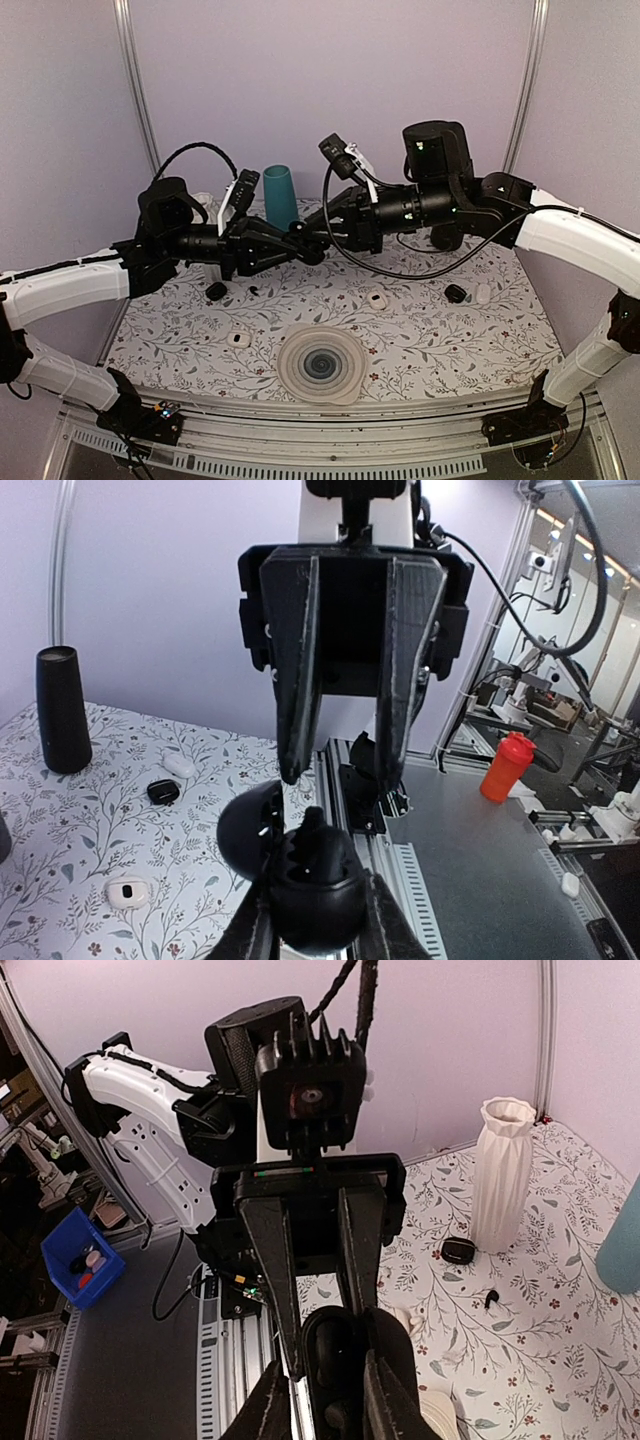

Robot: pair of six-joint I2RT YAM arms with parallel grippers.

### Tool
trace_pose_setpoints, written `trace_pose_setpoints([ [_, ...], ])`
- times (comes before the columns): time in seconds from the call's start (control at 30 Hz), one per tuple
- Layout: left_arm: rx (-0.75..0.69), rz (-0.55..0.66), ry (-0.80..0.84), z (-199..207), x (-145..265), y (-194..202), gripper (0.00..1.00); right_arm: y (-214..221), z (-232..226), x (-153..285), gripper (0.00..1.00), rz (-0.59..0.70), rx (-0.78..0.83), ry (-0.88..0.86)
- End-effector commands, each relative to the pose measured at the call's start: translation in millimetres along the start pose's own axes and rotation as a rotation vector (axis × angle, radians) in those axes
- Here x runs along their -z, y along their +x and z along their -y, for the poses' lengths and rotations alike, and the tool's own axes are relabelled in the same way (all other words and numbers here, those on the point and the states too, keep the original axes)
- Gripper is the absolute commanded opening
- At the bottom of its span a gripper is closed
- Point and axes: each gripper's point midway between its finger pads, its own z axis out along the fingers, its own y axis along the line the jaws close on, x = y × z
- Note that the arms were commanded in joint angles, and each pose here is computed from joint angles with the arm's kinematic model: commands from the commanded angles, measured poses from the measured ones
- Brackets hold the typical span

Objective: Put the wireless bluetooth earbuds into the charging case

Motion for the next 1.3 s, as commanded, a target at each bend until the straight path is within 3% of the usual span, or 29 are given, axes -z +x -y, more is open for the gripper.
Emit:
trace_pose_setpoints([
  [0.0, -0.033, 0.004, 0.029, 7, -5, -8, 0.0, -6, -4, -3, 0.23, -0.002, 0.018, 0.001],
  [0.27, -0.032, 0.001, 0.034, 8, -7, -8, 0.0, -1, 0, -7, 0.2, -0.022, 0.016, 0.017],
  [0.73, -0.036, -0.004, 0.033, 9, -7, -8, 0.0, 0, 5, -11, 0.05, -0.035, 0.01, 0.044],
  [1.27, -0.064, 0.025, -0.019, 6, -3, -18, 0.0, 15, 6, -19, 0.04, -0.084, 0.035, 0.073],
])
